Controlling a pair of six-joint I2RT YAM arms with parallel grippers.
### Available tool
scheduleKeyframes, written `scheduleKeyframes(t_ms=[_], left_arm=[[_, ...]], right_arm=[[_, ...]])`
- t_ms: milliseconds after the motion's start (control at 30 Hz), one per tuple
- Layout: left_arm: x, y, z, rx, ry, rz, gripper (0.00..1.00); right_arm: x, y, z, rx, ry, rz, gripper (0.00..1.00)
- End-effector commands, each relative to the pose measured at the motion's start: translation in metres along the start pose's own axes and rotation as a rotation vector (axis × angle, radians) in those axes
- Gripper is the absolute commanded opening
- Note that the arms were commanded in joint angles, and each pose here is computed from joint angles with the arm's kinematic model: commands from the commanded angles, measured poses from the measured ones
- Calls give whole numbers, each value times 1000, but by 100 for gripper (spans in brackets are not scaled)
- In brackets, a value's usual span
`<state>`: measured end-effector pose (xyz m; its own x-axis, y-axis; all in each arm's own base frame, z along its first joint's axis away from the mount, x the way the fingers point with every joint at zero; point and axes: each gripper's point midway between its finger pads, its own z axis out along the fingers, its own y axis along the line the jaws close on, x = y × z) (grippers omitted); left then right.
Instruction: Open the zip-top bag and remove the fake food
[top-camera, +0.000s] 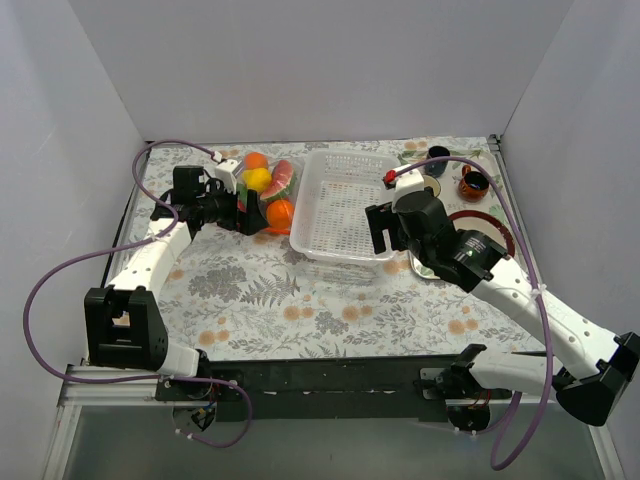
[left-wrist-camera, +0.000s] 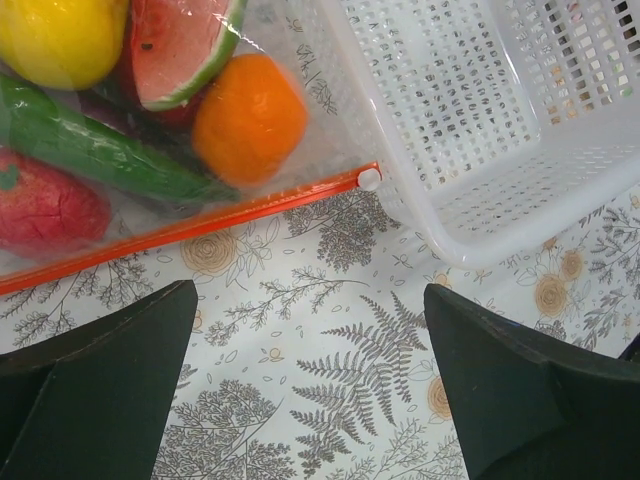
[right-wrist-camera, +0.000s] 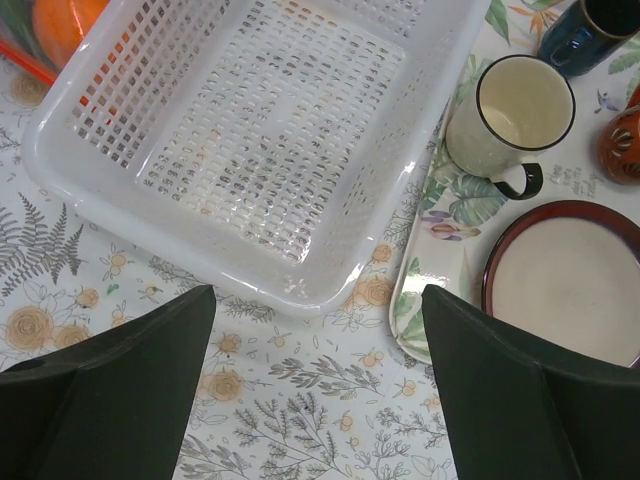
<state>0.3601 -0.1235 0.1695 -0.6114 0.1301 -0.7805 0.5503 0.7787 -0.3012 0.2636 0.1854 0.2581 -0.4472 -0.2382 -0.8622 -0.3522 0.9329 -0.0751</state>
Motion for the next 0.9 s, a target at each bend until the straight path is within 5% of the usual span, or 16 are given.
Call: scheduleKeyframes(t_ms=[0, 433, 867], left_arm=[[-9, -8, -5, 25, -15, 3, 98], [15, 7, 8, -16, 6, -10, 98], [23, 44, 6, -203, -108, 311, 98]], right_arm=[[-17, 1, -4, 0, -43, 31, 93], [-18, 27, 28, -45, 5, 15, 94], [-3, 66, 65, -144, 100, 22, 93]])
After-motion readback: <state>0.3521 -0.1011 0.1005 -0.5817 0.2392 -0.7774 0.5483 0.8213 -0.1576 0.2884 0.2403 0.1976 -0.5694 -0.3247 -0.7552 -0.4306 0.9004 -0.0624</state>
